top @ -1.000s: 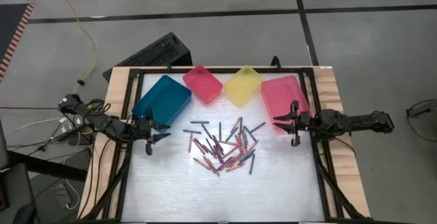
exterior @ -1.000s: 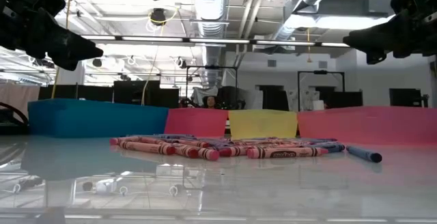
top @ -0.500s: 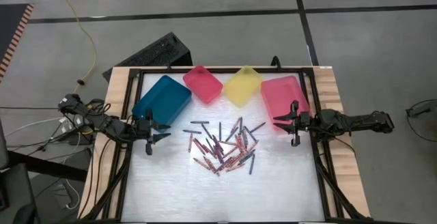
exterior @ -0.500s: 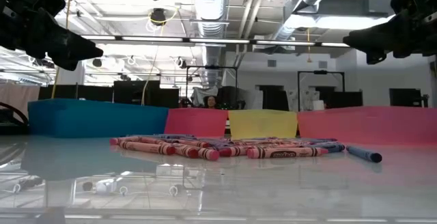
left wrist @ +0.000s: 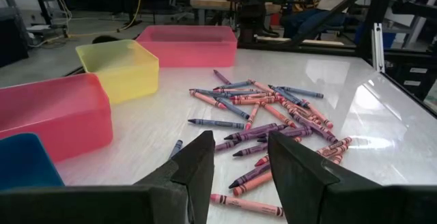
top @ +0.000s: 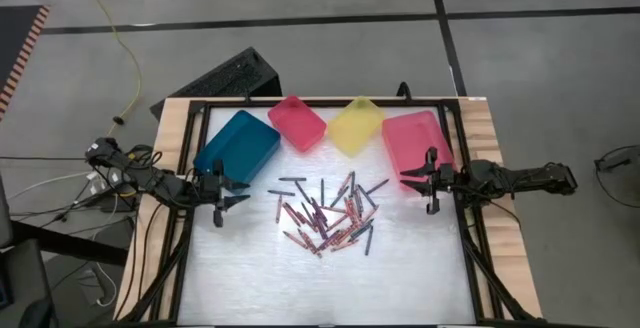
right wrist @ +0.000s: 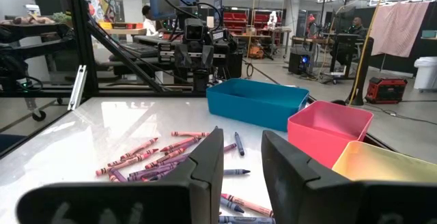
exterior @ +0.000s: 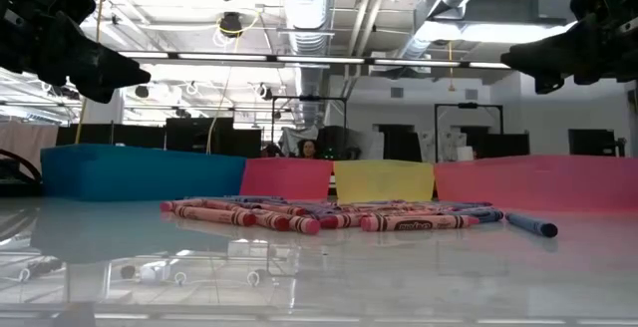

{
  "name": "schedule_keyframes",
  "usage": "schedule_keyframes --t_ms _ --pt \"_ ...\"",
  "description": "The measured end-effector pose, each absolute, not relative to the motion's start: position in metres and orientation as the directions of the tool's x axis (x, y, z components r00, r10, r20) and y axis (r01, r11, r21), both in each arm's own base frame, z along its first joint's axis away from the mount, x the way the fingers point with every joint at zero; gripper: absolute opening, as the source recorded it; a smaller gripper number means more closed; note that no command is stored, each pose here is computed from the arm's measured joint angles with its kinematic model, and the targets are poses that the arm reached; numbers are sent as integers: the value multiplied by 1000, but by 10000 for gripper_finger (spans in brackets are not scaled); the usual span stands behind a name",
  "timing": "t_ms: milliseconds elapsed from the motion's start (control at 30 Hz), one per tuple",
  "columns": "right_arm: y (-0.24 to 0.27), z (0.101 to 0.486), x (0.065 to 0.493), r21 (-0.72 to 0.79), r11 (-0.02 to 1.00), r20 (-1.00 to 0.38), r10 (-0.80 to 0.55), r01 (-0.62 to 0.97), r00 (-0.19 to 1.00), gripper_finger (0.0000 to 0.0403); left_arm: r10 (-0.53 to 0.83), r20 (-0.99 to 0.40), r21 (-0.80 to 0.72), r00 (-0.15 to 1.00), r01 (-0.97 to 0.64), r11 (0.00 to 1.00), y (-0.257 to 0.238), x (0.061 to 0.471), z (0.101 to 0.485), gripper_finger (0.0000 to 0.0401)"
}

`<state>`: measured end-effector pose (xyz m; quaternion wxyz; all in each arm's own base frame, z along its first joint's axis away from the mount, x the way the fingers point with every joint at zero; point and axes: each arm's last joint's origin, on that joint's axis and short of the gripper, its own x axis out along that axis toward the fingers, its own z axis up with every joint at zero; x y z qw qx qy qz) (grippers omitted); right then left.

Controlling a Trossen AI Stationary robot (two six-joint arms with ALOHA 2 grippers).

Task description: Sort crayons

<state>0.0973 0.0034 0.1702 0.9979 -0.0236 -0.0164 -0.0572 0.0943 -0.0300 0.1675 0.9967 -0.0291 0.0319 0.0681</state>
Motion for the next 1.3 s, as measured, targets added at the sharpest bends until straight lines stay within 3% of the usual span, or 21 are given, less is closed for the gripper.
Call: schedule_keyframes --t_ms 1100,1300 --pt "4 171 97 -42 993 43 -112 114 993 107 134 -68 29 989 -132 991 -30 94 167 128" --pt "4 172 97 151 983 52 -112 103 992 107 134 -68 -73 989 -139 988 -30 94 167 128"
